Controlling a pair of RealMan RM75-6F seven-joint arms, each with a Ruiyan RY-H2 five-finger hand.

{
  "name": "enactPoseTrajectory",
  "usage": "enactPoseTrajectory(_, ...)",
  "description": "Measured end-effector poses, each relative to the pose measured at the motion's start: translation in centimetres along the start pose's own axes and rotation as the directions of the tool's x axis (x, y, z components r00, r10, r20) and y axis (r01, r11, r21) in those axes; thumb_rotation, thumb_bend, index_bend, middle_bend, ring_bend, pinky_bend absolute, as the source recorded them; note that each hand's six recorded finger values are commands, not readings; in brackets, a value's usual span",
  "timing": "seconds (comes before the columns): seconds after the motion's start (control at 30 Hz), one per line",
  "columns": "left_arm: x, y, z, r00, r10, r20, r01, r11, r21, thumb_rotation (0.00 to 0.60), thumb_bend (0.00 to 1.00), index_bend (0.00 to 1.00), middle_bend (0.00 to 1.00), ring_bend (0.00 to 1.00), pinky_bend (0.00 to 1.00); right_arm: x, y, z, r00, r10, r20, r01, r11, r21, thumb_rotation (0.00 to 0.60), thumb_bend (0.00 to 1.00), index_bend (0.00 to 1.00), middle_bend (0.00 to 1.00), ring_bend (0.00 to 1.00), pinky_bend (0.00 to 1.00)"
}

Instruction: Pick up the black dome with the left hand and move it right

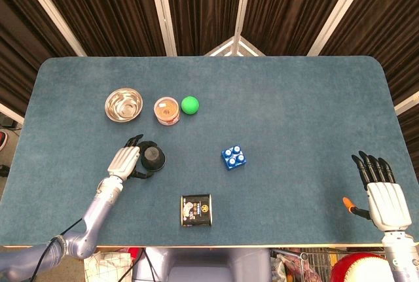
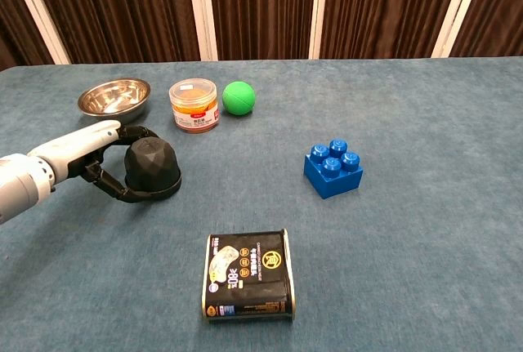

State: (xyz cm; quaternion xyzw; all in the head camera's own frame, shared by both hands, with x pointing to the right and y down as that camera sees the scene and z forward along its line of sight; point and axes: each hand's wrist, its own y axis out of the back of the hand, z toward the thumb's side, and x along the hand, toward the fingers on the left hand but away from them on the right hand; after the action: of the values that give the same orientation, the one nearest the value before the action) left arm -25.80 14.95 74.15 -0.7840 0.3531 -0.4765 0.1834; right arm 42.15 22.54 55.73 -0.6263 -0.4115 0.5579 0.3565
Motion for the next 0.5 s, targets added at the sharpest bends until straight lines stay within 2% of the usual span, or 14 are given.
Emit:
enactPoseTrajectory(0.27,-0.32,-0.19,0.02,0.999,-0.037,0.004,0.037,0.999,0.001,0.6,0.39,0.17,0.07,0.0,0.0,-0.06,0.16,0.03,1.0,-0.005,0.002,0.005,1.0,0.003,0.6,0.23,0.0,0.0,0.0,0.0)
enactPoseTrajectory(0.37,-0.48,-0.06,0.09,0.999,-0.046,0.01,0.046,0.999,0.002,0.6,0.39,0.15,0.04,0.0,0.0,0.01,0.22,0.08,1.0,-0.006,0.002,0.006,1.0,0.002,0.6,0.23,0.0,0.0,0.0,0.0)
enactPoseTrajectory(0.5,-0.7,0.02,0.33,0.998,-0.058,0.019,0.058,0.998,0.01,0.6,0.39,0.14,0.05,0.0,0.0,-0.02,0.33,0.1,1.0,-0.008,0.003,0.008,1.0,0.002,0.6,0.23,0.0,0.0,0.0,0.0)
